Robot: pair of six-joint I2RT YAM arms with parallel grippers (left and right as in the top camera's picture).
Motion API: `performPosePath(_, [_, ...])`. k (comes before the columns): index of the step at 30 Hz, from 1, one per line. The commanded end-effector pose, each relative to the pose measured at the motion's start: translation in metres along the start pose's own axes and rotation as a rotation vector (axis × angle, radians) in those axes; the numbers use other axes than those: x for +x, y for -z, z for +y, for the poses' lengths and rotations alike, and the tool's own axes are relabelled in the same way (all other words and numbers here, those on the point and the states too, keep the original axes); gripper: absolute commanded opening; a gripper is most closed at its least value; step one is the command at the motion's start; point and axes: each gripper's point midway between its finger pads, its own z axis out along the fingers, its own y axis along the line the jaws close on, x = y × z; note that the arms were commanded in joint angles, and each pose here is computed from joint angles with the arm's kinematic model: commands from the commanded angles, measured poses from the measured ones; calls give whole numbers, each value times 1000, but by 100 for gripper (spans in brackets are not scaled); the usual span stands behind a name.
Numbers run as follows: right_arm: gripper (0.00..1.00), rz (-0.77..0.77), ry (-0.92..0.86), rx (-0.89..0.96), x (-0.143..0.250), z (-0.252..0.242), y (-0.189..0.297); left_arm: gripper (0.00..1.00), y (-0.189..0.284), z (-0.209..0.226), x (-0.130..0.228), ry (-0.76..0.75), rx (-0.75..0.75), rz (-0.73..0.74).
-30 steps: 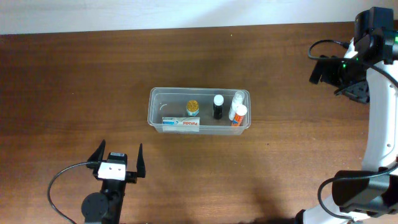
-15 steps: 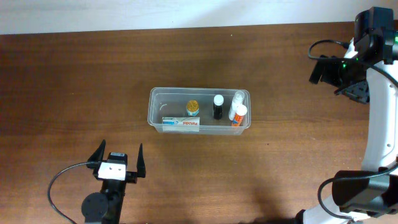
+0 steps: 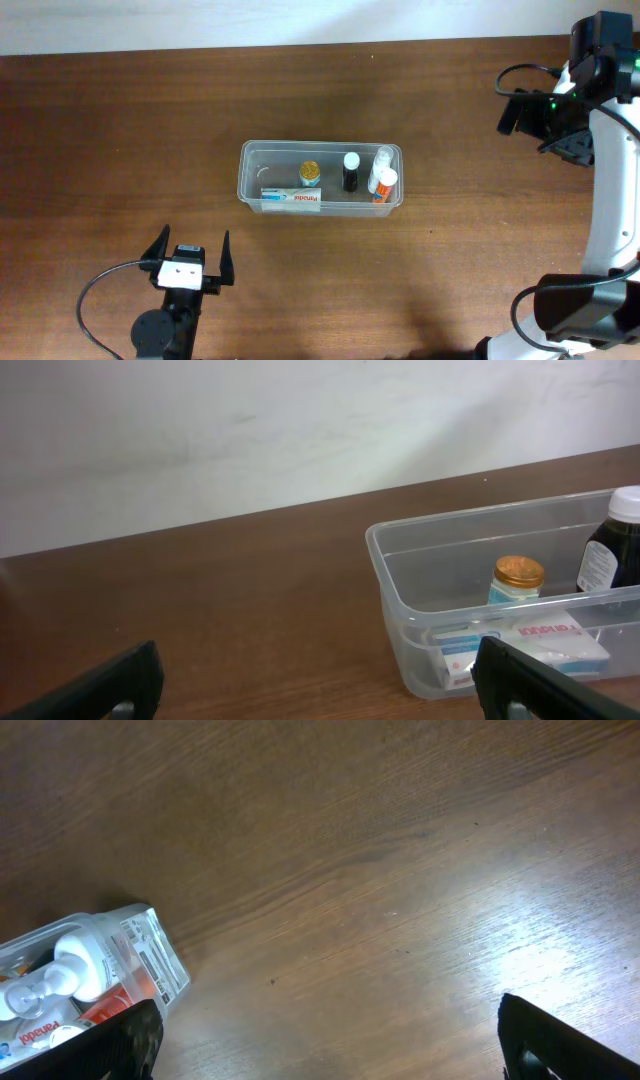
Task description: Pack container
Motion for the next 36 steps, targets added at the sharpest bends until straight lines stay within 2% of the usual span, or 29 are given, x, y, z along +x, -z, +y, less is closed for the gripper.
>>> performPosePath(1, [98, -15, 47, 44, -2, -8, 2, 99, 0, 3, 1, -15, -16, 0])
performPosePath(7, [98, -59, 75, 29, 1, -5, 19, 99, 0, 3, 1, -15, -16, 0])
performPosePath(12, [98, -164, 120, -16, 16, 8, 58, 99, 0, 3, 1, -15, -16, 0])
performPosePath(22, [98, -427, 256, -169, 77, 29, 156, 99, 0, 3, 1, -15, -16, 0])
performPosePath(29, [98, -608, 270, -295, 120, 15, 214, 99, 0, 3, 1, -15, -16, 0])
performPosePath(36, [98, -789, 253, -356, 144, -3, 252, 99, 0, 3, 1, -15, -16, 0])
